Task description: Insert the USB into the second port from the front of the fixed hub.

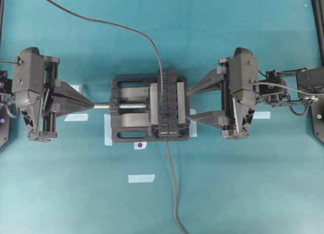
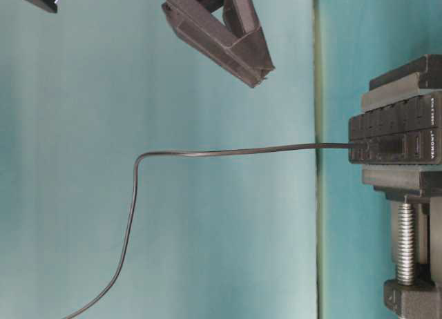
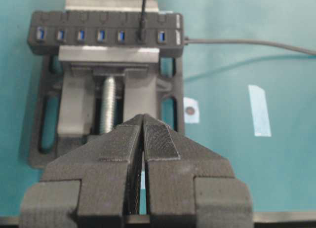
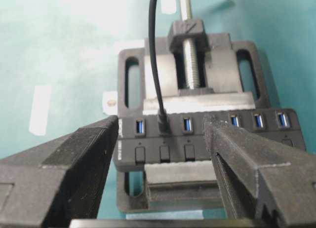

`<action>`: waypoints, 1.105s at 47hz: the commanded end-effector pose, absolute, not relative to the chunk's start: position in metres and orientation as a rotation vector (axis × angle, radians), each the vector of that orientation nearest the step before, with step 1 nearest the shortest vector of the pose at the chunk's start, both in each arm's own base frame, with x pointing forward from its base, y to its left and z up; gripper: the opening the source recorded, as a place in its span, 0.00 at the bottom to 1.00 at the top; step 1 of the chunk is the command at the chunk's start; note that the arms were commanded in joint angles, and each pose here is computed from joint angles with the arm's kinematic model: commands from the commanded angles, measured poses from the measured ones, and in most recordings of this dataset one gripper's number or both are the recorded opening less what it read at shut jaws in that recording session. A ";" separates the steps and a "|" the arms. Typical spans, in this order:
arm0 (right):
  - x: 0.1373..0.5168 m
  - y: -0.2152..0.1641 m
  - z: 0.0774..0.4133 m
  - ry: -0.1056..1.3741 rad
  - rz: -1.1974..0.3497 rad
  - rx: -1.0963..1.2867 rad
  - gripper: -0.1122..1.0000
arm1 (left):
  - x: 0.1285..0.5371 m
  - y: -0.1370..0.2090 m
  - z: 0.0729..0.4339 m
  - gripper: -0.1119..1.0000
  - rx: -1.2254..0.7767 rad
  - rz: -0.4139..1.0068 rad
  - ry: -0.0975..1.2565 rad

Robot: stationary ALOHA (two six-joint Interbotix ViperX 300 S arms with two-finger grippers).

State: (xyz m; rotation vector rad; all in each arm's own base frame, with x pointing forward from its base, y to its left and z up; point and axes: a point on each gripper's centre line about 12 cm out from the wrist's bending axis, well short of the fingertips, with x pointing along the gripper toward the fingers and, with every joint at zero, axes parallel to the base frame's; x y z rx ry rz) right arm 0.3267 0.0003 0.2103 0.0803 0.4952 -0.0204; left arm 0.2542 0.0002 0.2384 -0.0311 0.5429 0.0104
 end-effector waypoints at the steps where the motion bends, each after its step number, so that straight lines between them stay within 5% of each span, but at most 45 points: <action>1: 0.327 0.000 0.220 0.464 -0.023 0.088 0.79 | 0.257 0.000 0.245 0.10 -0.031 0.010 0.518; 52: 0.322 0.004 0.207 0.569 -0.014 0.085 0.79 | 0.257 0.000 0.245 0.10 -0.033 0.010 0.518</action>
